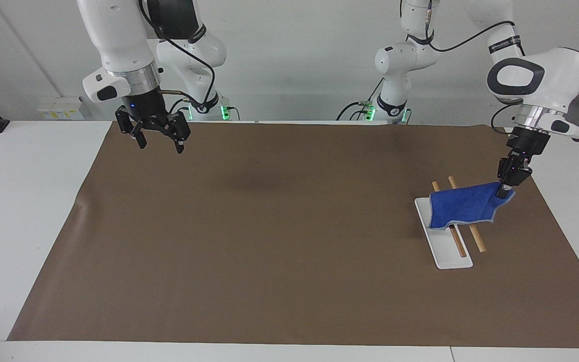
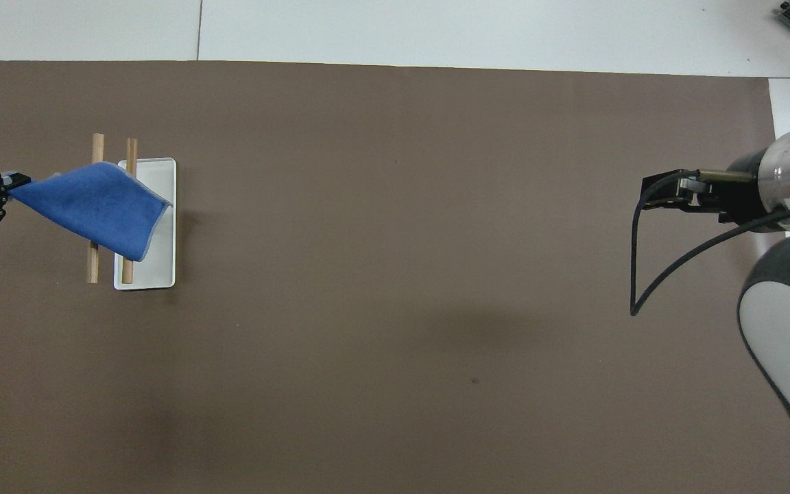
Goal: Right arm passes towel to left arm to hang
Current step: 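Drape the towel over the wooden sticks with the left gripper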
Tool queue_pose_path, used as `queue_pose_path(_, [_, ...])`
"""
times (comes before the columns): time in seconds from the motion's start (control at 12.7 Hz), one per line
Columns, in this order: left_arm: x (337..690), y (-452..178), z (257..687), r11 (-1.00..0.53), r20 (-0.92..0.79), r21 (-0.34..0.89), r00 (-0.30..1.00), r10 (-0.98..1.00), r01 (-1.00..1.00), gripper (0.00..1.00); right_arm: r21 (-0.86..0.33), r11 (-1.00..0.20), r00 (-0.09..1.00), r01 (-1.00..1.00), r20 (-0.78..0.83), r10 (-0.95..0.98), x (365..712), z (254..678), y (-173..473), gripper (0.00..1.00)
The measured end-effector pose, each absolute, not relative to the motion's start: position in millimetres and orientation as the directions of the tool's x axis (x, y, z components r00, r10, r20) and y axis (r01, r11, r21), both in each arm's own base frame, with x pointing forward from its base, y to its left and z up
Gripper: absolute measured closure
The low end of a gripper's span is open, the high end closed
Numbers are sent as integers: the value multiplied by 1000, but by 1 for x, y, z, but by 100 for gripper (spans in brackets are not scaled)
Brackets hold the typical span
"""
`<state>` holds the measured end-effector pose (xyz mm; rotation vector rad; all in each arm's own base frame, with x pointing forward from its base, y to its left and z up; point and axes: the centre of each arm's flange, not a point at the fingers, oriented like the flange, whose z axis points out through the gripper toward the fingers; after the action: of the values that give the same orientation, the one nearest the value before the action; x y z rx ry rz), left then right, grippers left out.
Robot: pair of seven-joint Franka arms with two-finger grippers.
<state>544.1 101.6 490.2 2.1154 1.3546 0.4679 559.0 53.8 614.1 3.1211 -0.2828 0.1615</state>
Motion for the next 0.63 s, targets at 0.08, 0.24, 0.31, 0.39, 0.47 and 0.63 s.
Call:
queue_pose_path(0.08, [544, 104, 488, -314, -18, 634, 420, 907, 707, 98, -1, -984, 980, -181, 85, -180, 558, 612, 53, 0])
queue_pose_path(0.24, [546, 104, 483, -314, -24, 628, 421, 907, 712, 98, 8, -984, 982, -180, 55, -179, 554, 608, 53, 0])
queue_pose_path(0.31, [546, 104, 479, -312, -29, 623, 420, 907, 717, 98, 9, -983, 982, -182, 51, -182, 554, 607, 52, 0])
queue_pose_path(0.39, [546, 104, 472, -311, -35, 616, 420, 907, 724, 98, 11, -983, 982, -182, 48, -182, 554, 607, 47, 0])
queue_pose_path(0.47, [546, 105, 464, -314, -40, 606, 422, 906, 731, 98, 12, -985, 984, -173, 43, -172, 554, 606, 42, 0])
queue_pose_path(0.63, [544, 113, 446, -312, -43, 588, 414, 909, 746, 98, 14, -988, 987, -155, 41, -154, 555, 606, 36, 0])
